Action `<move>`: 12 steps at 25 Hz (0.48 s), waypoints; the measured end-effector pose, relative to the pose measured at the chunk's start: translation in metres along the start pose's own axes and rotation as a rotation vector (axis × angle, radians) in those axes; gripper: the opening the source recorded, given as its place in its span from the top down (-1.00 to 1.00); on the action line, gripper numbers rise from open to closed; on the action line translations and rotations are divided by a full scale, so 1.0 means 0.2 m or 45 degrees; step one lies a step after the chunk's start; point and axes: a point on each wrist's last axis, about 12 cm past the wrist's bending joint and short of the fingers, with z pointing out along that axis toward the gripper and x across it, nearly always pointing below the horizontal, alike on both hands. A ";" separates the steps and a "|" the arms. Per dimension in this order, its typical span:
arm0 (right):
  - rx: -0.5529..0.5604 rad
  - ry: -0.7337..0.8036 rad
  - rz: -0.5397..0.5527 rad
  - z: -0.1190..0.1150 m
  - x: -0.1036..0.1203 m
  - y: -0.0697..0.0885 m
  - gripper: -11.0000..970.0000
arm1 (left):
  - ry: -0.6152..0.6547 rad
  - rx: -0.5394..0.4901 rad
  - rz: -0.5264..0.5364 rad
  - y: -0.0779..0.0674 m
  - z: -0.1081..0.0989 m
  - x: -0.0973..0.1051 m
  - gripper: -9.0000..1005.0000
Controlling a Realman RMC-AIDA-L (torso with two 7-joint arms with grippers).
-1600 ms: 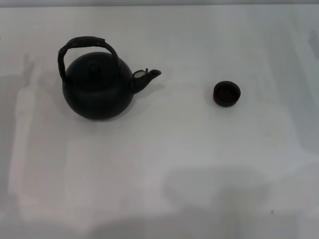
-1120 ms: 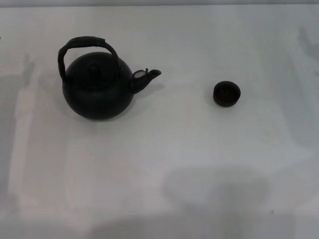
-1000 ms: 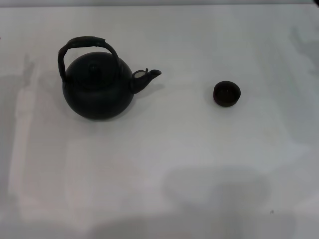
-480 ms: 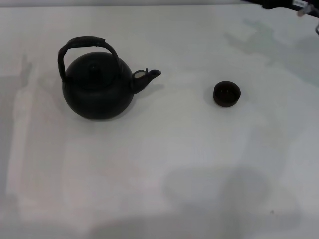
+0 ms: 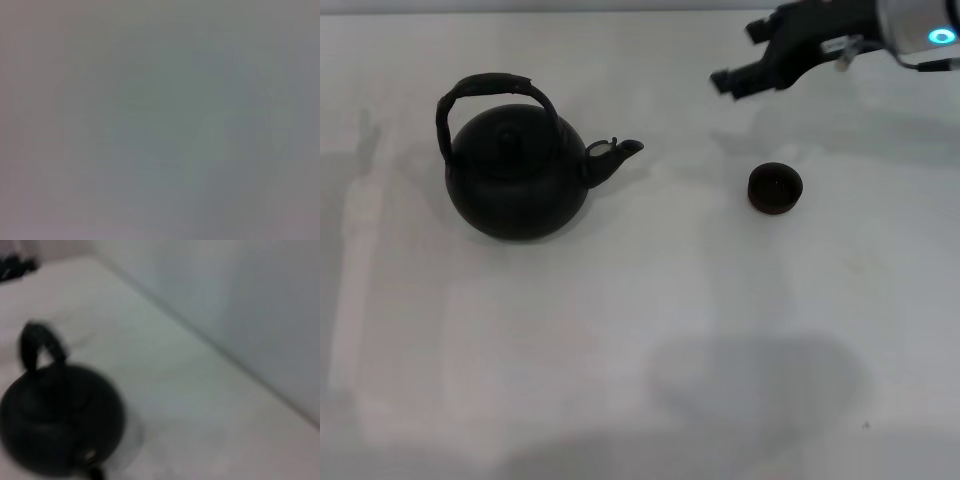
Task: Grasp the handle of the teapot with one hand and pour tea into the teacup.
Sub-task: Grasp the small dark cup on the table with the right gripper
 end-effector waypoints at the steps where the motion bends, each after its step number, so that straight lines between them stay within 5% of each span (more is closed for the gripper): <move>1: -0.015 0.035 -0.029 0.01 -0.03 0.02 -0.69 | -0.001 0.001 0.003 0.00 0.00 0.00 -0.70; 12: -0.061 0.413 -0.251 0.18 -0.15 0.25 -0.68 | -0.004 0.000 -0.001 0.00 0.00 0.00 -0.70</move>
